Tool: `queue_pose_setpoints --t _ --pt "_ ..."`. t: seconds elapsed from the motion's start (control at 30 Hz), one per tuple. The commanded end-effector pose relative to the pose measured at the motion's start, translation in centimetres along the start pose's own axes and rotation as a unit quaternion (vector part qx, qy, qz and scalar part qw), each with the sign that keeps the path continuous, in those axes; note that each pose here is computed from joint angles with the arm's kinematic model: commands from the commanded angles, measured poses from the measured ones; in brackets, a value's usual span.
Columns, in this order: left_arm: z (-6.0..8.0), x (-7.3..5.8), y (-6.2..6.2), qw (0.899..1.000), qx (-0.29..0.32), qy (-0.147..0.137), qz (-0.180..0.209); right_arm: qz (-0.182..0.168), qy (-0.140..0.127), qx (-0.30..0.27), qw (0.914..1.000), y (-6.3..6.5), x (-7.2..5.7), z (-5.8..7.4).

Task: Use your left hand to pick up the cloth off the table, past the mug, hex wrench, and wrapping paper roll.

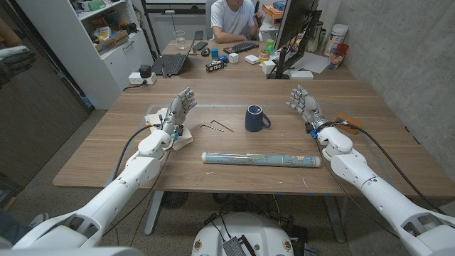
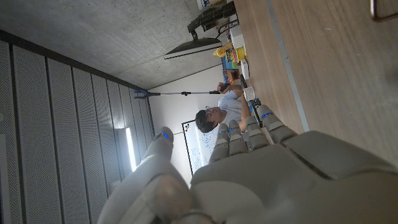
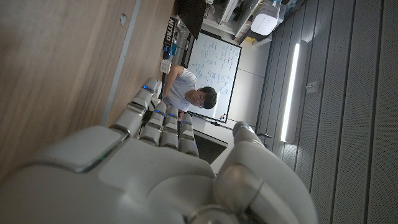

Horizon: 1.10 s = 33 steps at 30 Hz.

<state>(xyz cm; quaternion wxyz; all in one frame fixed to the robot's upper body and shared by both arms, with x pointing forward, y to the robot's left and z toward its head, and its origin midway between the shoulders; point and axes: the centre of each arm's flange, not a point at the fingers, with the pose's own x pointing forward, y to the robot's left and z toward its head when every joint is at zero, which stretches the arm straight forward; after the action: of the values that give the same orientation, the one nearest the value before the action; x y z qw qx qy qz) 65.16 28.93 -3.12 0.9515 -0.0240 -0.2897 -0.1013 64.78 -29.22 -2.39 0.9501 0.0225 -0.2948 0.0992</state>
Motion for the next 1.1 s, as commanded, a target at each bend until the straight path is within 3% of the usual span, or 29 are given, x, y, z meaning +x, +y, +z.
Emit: queue_pose_setpoints --t 0.03,0.23,0.37,0.67,0.8,1.0,1.1 --pt "-0.3 -0.4 0.1 1.0 -0.006 0.002 0.007 -0.003 0.002 0.002 1.0 -0.1 -0.1 0.3" --pt "-0.4 -0.5 0.1 1.0 -0.005 0.002 0.007 -0.001 0.003 0.004 1.0 -0.1 0.1 0.3" --pt "0.2 -0.4 0.1 1.0 0.006 -0.003 0.001 0.0 0.0 0.004 1.0 -0.1 0.0 0.5" --pt "3.9 -0.3 -0.3 0.996 0.087 -0.011 -0.022 -0.004 -0.005 0.0 1.0 -0.5 0.0 0.9" --pt "5.5 -0.5 -0.4 0.987 0.156 0.001 -0.029 -0.006 -0.009 0.001 0.9999 -0.6 0.0 0.9" --pt "6.8 -1.1 -0.3 0.982 0.186 0.001 -0.032 -0.008 -0.011 0.006 0.9999 -0.6 -0.1 0.7" --pt "7.4 -1.5 -0.3 0.975 0.221 0.009 -0.036 -0.008 -0.011 0.005 0.9999 -0.5 -0.1 0.7"
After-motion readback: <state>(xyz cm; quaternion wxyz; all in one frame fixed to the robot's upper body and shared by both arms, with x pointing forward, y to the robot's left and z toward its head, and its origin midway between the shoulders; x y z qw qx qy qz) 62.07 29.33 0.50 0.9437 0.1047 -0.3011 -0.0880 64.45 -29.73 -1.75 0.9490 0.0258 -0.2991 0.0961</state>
